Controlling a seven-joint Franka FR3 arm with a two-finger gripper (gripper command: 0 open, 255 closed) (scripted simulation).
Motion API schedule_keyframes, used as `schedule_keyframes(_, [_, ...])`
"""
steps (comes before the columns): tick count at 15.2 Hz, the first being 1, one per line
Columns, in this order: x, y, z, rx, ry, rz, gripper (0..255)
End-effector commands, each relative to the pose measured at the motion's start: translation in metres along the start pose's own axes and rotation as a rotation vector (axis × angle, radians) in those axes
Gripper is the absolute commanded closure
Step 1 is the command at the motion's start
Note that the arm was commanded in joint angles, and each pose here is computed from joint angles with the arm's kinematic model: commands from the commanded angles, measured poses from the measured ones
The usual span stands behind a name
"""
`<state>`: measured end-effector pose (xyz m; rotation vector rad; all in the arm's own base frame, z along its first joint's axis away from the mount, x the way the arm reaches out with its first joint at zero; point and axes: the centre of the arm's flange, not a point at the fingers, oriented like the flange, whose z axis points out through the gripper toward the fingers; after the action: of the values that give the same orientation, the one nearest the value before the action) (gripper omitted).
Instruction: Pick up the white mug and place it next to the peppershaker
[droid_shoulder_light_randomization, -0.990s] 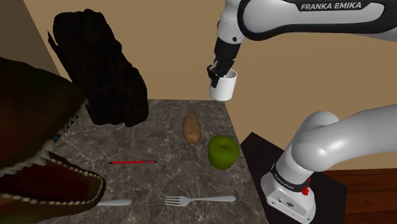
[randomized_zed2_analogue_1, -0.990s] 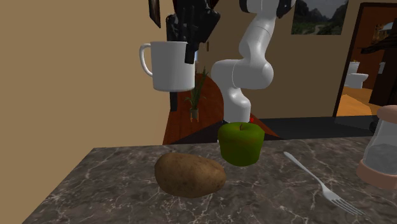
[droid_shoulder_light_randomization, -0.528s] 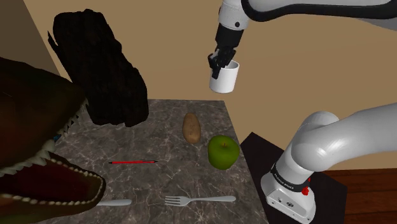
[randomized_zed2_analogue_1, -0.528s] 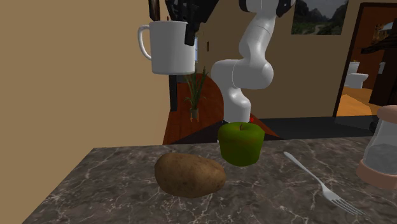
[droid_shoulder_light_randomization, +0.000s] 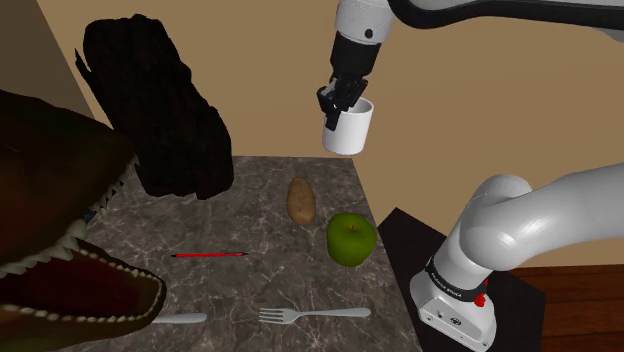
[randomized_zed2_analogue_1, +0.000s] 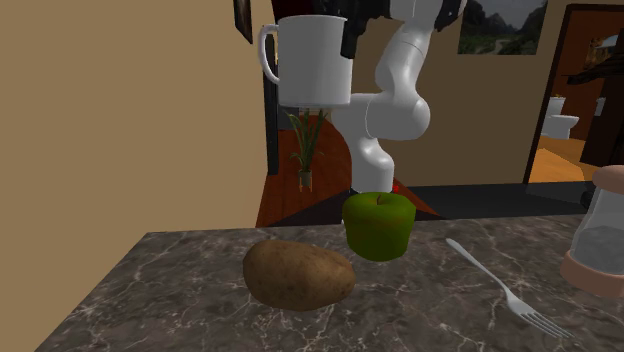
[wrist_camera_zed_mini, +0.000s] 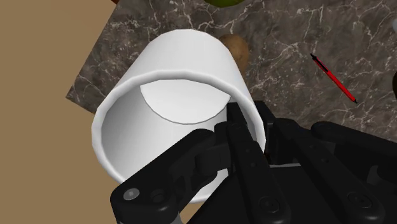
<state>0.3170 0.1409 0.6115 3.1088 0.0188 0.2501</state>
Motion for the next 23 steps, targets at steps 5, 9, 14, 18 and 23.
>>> schedule_keyframes(5, [-0.021,-0.076,-0.005,0.0,0.0,0.001,255])
schedule_keyframes(9, [-0.037,-0.126,-0.009,0.0,0.0,0.001,255])
schedule_keyframes(14, [-0.057,-0.188,-0.014,0.0,0.0,0.001,255])
schedule_keyframes(18, [-0.073,-0.238,-0.018,0.0,0.0,0.001,255])
schedule_keyframes(23, [-0.093,-0.301,-0.023,0.0,0.0,0.001,255])
